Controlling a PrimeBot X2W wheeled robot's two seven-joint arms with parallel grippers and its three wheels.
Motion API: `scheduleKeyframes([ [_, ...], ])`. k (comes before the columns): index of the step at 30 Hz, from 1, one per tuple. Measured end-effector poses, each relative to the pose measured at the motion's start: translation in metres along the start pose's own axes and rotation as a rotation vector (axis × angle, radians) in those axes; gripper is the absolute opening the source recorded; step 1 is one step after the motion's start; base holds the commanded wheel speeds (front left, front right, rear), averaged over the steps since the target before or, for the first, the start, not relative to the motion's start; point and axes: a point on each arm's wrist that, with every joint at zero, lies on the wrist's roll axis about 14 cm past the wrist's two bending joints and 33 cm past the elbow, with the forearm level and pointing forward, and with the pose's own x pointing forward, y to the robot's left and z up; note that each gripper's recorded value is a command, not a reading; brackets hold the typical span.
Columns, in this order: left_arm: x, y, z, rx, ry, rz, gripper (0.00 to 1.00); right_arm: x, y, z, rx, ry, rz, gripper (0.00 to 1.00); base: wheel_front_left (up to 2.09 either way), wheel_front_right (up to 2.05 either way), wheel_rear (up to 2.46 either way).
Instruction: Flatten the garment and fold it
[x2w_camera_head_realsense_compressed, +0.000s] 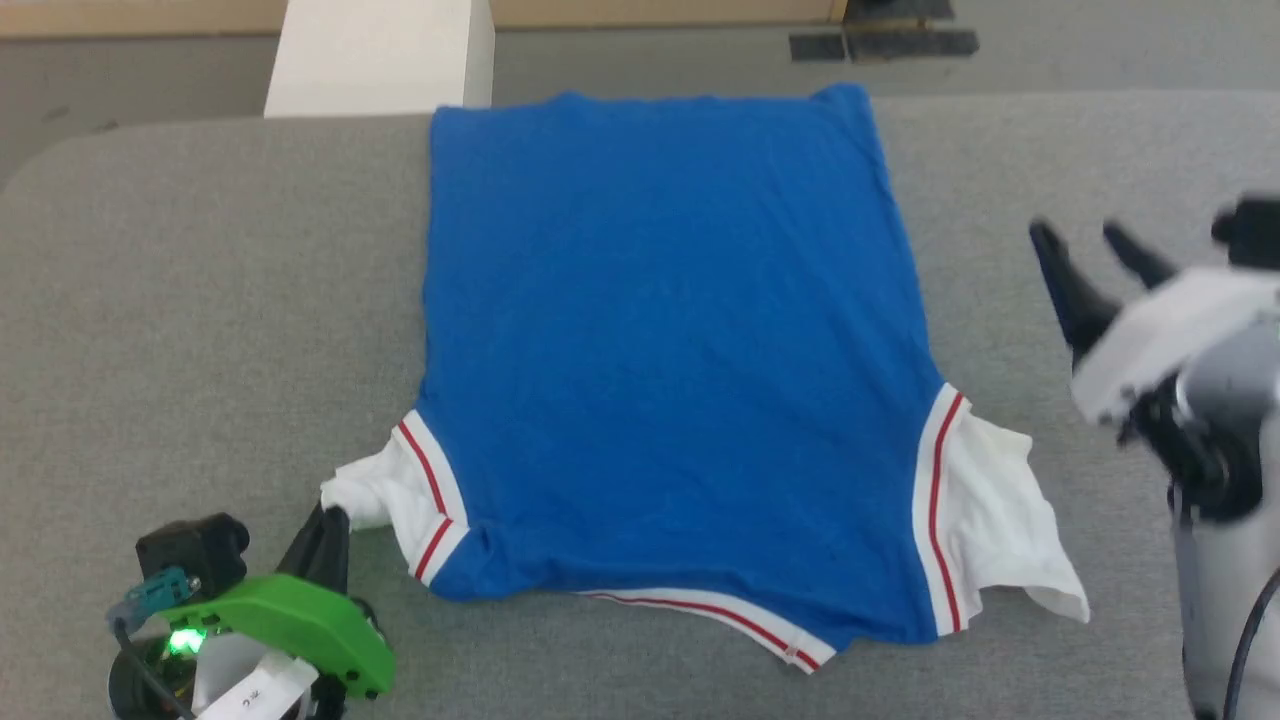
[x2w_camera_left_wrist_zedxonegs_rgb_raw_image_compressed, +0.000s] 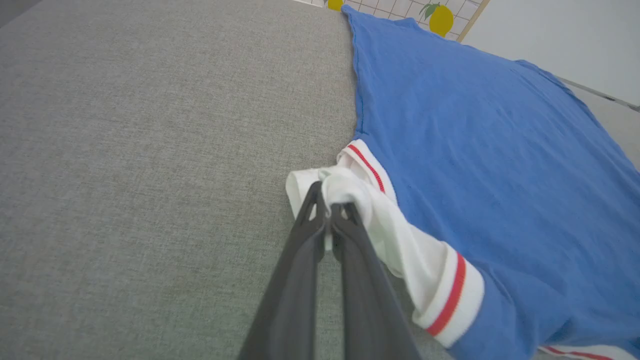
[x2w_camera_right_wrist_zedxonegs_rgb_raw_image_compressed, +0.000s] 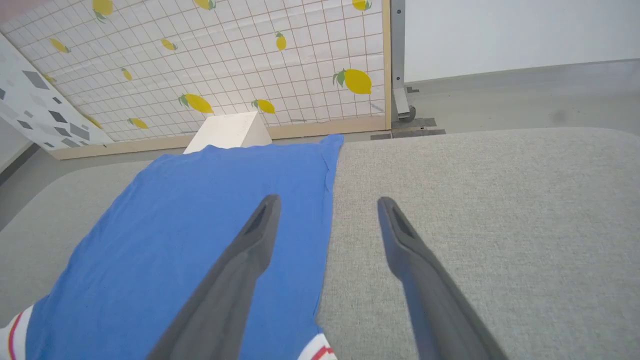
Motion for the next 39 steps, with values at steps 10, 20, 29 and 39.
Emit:
scheduleKeyframes([
  [10, 0.027, -0.011, 0.010, -0.002, -0.051, -0.035, 0.00, 0.100, 0.003, 0.032, -0.163, 0.069, -0.014, 1.00, 0.00, 0.00, 0.00],
  [20, 0.047, 0.001, -0.009, -0.029, -0.025, 0.001, 0.00, 0.188, -0.009, -0.004, -0.275, 0.328, -0.082, 1.00, 0.00, 0.00, 0.00],
  [29, 0.058, 0.017, -0.022, 0.003, -0.013, 0.040, 0.00, 0.239, -0.005, -0.057, -0.340, 0.528, -0.095, 1.00, 0.00, 0.00, 0.00],
  [39, 0.061, 0.029, -0.025, 0.043, -0.004, 0.078, 0.00, 0.273, 0.012, -0.108, -0.372, 0.632, -0.050, 1.00, 0.00, 0.00, 0.00],
])
